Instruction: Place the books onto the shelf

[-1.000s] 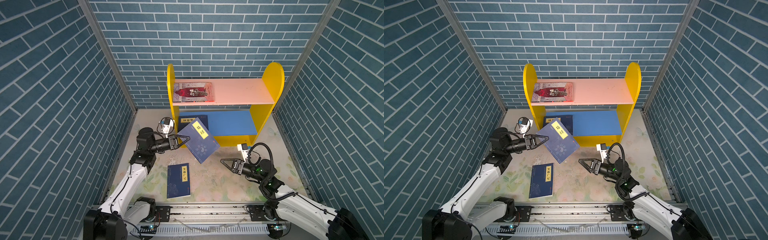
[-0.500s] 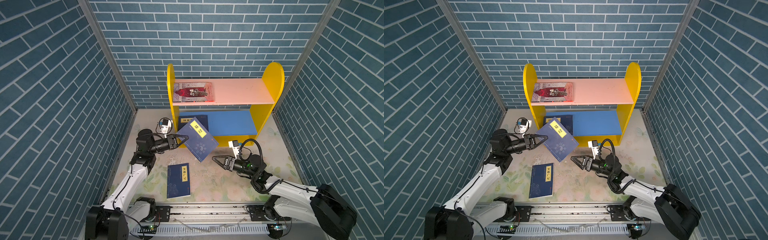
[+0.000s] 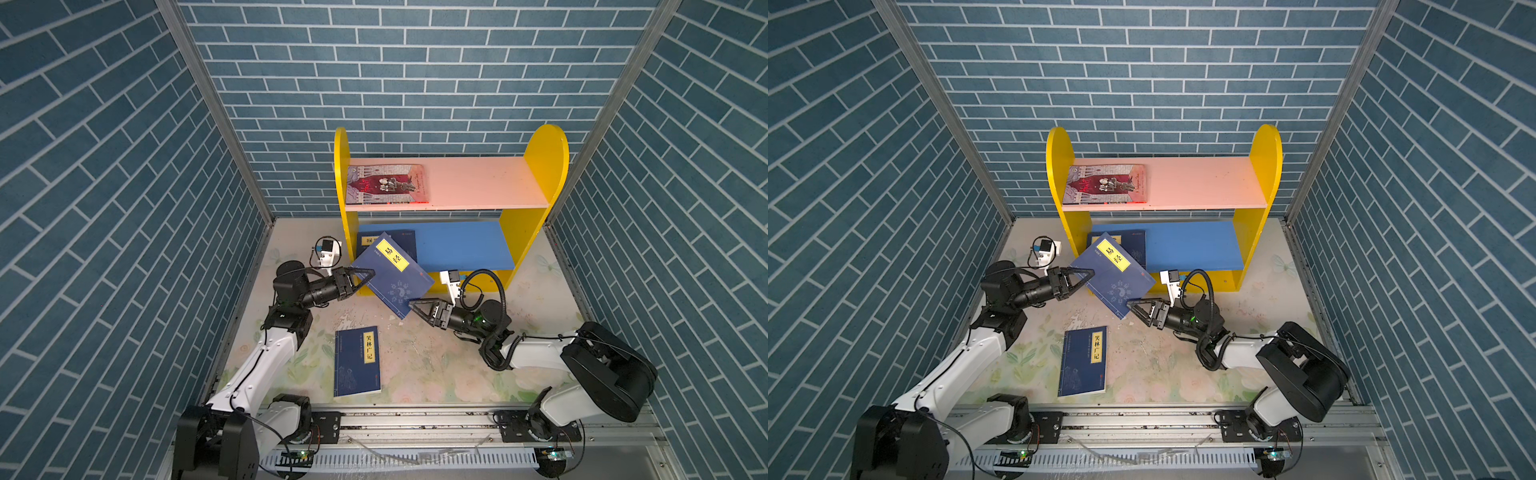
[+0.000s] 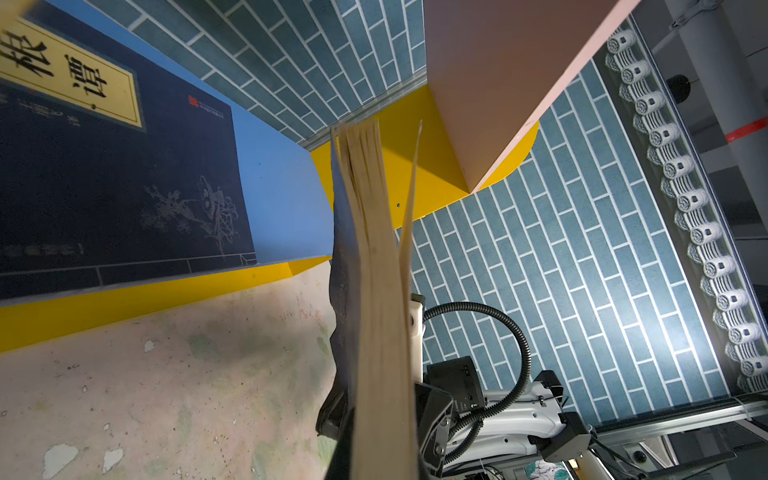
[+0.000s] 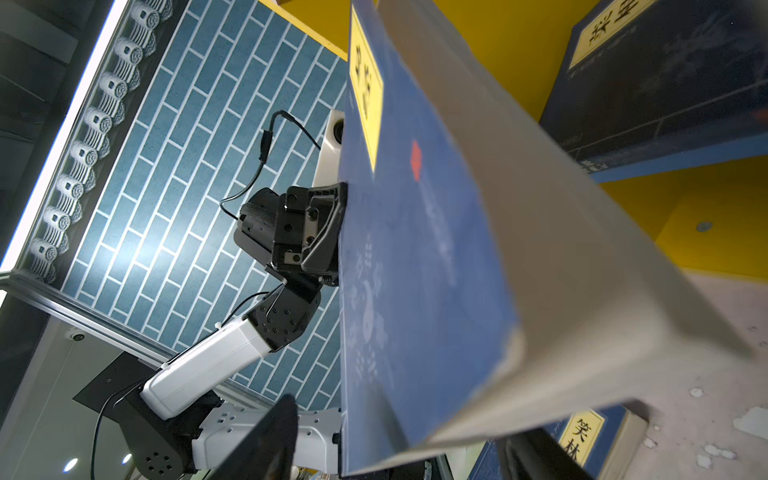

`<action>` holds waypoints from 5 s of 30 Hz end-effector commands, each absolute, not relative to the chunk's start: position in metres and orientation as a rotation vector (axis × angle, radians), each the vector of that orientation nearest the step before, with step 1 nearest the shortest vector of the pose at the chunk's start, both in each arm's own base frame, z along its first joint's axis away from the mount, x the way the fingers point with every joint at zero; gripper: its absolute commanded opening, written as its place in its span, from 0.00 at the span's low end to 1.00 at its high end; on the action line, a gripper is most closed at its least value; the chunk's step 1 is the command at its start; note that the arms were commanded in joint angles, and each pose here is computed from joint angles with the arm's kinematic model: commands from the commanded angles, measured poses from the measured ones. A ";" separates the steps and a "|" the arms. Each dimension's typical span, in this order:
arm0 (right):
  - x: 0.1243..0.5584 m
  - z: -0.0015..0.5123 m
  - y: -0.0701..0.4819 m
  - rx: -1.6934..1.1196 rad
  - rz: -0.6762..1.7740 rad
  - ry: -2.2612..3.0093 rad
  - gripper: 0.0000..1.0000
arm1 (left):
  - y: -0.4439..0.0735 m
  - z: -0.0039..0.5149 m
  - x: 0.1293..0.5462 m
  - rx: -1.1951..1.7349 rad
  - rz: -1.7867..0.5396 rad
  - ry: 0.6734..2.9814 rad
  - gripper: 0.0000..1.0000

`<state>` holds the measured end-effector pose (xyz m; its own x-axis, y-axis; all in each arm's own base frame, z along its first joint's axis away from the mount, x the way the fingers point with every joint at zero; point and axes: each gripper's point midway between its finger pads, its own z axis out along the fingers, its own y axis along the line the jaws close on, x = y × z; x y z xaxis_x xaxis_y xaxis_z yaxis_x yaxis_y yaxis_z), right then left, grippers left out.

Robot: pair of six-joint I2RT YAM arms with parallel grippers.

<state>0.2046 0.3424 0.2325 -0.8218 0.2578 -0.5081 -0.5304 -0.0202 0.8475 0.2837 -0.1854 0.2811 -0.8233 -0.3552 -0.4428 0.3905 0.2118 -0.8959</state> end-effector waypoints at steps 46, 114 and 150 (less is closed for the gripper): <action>0.237 0.286 0.330 -0.341 1.947 1.564 0.00 | -0.164 0.263 0.241 0.321 -1.400 1.960 0.80; 0.164 0.288 0.318 -0.762 1.889 1.837 0.00 | -0.193 0.261 0.245 0.221 -1.647 2.083 0.00; 0.203 0.273 0.324 -0.460 1.958 1.751 0.00 | -0.189 0.277 0.252 0.230 -1.607 1.956 0.14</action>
<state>0.2012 0.3227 0.2487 -0.8696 0.0865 -0.4860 -0.4894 -0.0209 0.8718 0.2581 -0.1879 0.2813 -0.8182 -0.2522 -0.5166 0.4618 0.2469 -0.8519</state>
